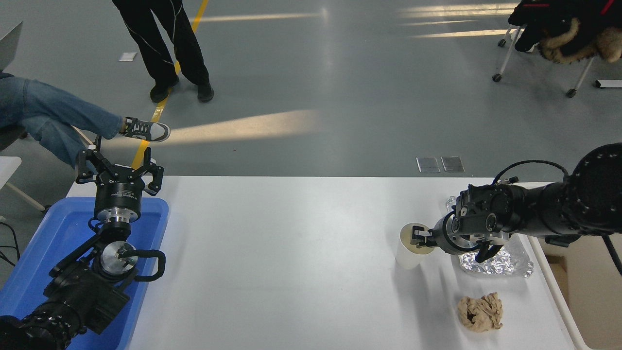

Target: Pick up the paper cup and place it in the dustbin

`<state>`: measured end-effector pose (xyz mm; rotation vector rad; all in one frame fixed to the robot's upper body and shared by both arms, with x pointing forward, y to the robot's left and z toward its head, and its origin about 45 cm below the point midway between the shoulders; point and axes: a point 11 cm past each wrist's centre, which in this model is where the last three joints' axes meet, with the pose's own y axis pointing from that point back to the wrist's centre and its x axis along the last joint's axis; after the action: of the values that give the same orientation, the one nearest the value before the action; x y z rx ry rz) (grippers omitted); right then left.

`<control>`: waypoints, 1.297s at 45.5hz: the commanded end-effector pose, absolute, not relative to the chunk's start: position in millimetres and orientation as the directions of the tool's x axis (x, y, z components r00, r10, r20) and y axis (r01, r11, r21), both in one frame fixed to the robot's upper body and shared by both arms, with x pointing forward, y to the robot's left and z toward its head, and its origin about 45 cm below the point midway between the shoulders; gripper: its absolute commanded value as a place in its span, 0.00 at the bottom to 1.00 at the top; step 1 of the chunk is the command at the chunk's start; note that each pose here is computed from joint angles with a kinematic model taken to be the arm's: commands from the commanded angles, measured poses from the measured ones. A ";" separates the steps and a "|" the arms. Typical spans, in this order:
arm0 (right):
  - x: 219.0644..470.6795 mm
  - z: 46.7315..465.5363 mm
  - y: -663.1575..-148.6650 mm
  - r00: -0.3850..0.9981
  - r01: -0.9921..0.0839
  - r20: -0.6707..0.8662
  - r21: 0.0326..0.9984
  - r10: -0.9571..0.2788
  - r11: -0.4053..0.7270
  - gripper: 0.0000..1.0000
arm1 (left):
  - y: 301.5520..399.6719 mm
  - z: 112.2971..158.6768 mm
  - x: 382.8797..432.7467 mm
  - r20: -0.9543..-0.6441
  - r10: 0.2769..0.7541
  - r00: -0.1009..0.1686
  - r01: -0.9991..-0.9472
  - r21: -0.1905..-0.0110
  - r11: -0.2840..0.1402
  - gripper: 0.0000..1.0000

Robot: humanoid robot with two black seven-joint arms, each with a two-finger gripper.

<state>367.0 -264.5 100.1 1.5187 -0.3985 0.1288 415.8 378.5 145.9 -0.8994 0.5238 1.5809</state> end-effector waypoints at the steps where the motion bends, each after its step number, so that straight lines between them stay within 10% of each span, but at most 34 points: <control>1: 378.4 104.5 -262.2 0.916 -0.361 0.366 0.931 -0.165 0.060 0.00 | 378.5 146.2 416.0 -0.785 0.619 -0.018 -0.965 -0.148 -0.215 0.99; 15: 383.9 182.5 -266.3 0.912 -0.371 0.371 0.928 -0.178 0.032 0.00 | 378.4 146.1 416.1 -0.784 0.620 -0.019 -0.965 -0.147 -0.215 0.99; 40: 326.6 447.8 -240.3 0.935 -0.356 0.354 0.931 -0.031 -0.079 0.00 | 378.6 145.5 415.6 -0.784 0.620 -0.020 -0.966 -0.146 -0.215 0.99; 59: 322.7 471.6 -249.9 0.925 -0.379 0.377 0.924 -0.042 -0.057 0.00 | 378.8 145.6 415.6 -0.785 0.619 -0.020 -0.965 -0.146 -0.217 0.99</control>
<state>326.9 -240.1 462.6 1.6260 -0.3129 0.2992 415.6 378.6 145.6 -0.8981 0.5238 1.5814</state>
